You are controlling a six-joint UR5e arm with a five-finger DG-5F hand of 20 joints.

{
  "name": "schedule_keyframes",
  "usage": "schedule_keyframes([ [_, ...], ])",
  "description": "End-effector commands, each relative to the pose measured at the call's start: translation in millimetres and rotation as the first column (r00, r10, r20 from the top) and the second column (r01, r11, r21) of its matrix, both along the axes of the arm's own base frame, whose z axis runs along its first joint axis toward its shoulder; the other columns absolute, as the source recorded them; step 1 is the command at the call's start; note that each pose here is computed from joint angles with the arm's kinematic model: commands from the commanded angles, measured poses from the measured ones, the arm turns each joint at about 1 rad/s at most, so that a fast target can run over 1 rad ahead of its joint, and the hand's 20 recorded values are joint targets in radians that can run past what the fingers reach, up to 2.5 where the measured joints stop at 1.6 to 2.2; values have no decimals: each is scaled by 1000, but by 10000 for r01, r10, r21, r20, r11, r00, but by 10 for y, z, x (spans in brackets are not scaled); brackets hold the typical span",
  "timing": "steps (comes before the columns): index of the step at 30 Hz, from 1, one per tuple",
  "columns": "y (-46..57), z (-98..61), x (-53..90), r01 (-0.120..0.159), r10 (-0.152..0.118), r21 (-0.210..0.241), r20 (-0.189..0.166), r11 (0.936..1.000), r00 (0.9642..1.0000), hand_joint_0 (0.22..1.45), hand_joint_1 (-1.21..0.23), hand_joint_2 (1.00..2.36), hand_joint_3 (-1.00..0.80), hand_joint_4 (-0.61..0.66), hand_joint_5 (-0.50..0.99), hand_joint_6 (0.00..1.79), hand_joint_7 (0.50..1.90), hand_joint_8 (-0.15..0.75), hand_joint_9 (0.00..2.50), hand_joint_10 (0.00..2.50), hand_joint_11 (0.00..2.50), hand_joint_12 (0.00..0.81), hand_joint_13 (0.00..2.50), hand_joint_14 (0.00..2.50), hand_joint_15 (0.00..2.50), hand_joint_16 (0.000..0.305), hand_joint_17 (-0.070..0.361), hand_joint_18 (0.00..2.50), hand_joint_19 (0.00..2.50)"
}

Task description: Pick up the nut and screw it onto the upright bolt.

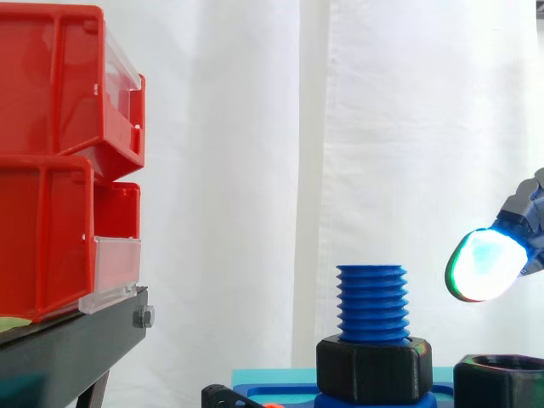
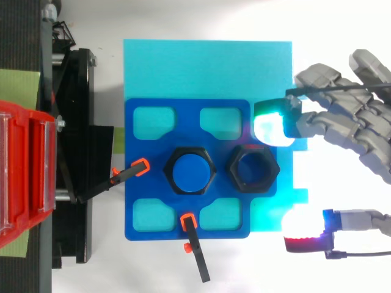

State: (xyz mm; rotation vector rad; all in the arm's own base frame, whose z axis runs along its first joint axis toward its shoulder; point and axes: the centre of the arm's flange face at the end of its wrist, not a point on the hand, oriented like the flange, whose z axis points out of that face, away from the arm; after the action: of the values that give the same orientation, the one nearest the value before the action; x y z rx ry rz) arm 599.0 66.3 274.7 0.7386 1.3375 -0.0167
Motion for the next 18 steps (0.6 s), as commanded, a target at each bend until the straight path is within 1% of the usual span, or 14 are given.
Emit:
schedule_keyframes([
  [1, -5, -91, 38, 200, -203, -250, -109, 9995, 9997, 437, -722, 1000, -500, 205, -275, 502, 691, 279, 193, 0, 0, 367, 43, 0, 0, 46, 104, 0, 0],
  [4, -5, -91, 38, 200, -203, -250, -109, 9995, 9997, 439, -717, 1000, -500, 204, -275, 502, 688, 278, 193, 0, 0, 364, 46, 0, 0, 46, 103, 0, 0],
  [5, 9, -98, 68, 221, -219, -130, 126, 9997, 9997, 439, -717, 1000, -500, 204, -275, 502, 688, 278, 193, 0, 0, 364, 49, 0, 0, 46, 103, 0, 0],
  [11, -11, -104, 66, 253, -251, -164, 97, 9995, 9996, 439, -714, 1000, -500, 203, -274, 502, 689, 278, 201, 0, 0, 358, 62, 0, 0, 45, 102, 0, 0],
  [12, -24, -165, 79, 268, -269, -257, -19, 9993, 9996, 439, -715, 1000, -500, 203, -274, 502, 688, 278, 203, 0, 0, 359, 67, 0, 0, 45, 102, 0, 0],
  [13, -42, -165, 81, 299, -299, -257, -19, 9992, 9995, 440, -715, 1000, -500, 203, -274, 502, 688, 278, 202, 0, 0, 358, 67, 0, 0, 46, 103, 0, 0],
  [18, -51, -162, 85, 331, -331, -247, 13, 9991, 9995, 441, -715, 1000, -500, 204, -273, 502, 688, 281, 209, 0, 0, 362, 75, 0, 0, 46, 103, 0, 0],
])
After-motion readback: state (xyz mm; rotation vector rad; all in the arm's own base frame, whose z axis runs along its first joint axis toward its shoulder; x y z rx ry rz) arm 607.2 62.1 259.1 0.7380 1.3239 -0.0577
